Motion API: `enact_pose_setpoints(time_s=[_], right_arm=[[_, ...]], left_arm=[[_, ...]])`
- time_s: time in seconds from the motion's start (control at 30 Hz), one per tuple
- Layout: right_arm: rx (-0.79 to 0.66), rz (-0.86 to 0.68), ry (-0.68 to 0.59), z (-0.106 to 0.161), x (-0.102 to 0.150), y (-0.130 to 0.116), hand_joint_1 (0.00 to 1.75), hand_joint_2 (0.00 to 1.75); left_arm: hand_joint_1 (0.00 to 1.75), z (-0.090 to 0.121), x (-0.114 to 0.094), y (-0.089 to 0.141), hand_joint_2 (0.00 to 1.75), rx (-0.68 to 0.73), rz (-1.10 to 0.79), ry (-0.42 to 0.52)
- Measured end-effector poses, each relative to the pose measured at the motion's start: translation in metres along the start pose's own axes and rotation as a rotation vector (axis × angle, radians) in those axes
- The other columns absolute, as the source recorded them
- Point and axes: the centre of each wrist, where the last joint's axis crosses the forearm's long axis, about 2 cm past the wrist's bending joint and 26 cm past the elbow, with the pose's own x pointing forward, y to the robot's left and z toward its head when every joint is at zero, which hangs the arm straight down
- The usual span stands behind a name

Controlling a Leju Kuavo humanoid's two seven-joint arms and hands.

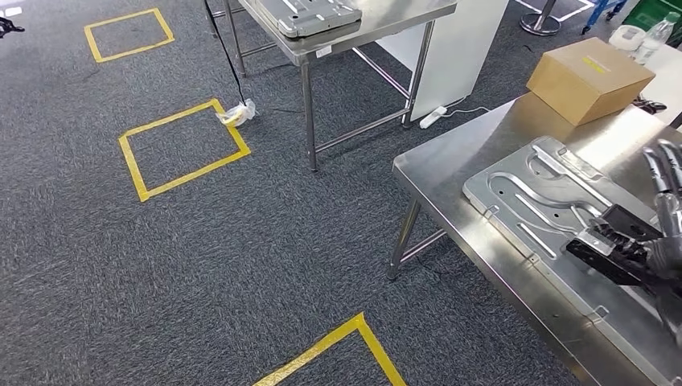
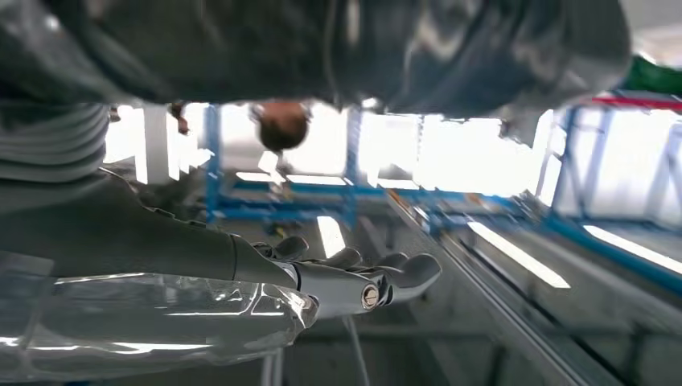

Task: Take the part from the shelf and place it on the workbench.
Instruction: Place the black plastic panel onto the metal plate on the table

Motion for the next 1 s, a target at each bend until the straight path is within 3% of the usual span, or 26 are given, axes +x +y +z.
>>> enact_pose_setpoints(time_s=[0.2,0.73,1.0], right_arm=[[-0.136,0.031,-0.183,-0.005,0.054,-0.026,0.00,0.00],[-0.247,0.027,-0.366,0.001,0.101,-0.044,0.00,0.00],[-0.229,-0.020,-0.460,0.009,0.138,-0.035,0.00,0.00]], left_arm=[[0.00,0.000,0.000,-0.001,0.00,0.005,-0.002,-0.009],[0.00,-0.001,0.003,-0.005,0.00,0.008,-0.008,0.015],[0.00,-0.001,0.004,-0.003,0.00,0.019,-0.034,0.044]])
